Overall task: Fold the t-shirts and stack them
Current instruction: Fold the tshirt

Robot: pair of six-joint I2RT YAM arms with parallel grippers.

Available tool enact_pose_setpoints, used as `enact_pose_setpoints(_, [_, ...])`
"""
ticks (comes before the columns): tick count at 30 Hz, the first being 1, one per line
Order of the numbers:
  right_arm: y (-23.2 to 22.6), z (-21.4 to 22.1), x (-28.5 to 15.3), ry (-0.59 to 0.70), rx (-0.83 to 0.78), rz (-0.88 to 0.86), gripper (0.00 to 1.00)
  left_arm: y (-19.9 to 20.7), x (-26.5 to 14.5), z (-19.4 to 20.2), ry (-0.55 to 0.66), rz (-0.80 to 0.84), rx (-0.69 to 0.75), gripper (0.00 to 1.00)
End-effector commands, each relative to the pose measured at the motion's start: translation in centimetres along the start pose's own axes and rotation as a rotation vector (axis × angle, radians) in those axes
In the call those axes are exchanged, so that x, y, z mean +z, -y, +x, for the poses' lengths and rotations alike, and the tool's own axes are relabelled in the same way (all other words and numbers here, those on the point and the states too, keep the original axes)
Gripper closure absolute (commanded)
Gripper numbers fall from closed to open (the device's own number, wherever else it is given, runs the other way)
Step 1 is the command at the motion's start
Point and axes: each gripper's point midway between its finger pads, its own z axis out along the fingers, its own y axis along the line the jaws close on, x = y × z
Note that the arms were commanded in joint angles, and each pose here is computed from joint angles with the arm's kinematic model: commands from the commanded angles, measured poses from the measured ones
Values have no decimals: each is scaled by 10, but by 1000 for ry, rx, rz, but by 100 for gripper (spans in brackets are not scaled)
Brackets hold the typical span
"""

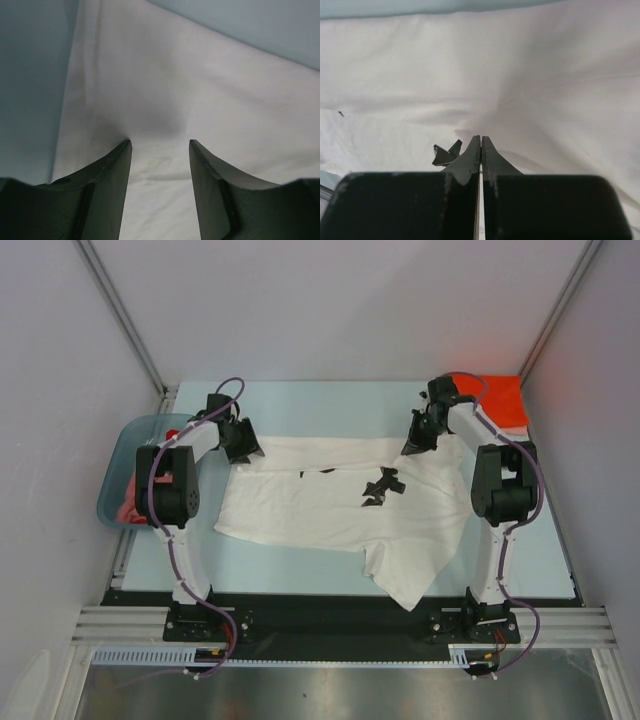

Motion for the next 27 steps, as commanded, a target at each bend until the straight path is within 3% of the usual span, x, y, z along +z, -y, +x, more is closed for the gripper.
enact_pose_setpoints(1, [-17, 0, -37, 40, 8, 0, 100, 4, -6, -23, 66, -3, 8, 45])
enact_pose_setpoints(11, [-28, 45, -44, -62, 131, 4, 100, -5, 3, -15, 36, -30, 10, 44])
enact_pose_setpoints(24, [-36, 96, -44, -75, 308, 45, 100, -1, 0, -22, 60, -21, 17, 44])
enact_pose_setpoints(26, [-36, 95, -41, -74, 301, 36, 93, -1, 0, -23, 60, -21, 17, 44])
enact_pose_setpoints(27, [-38, 89, -42, -61, 283, 29, 76, -1, -1, -23, 61, -21, 19, 44])
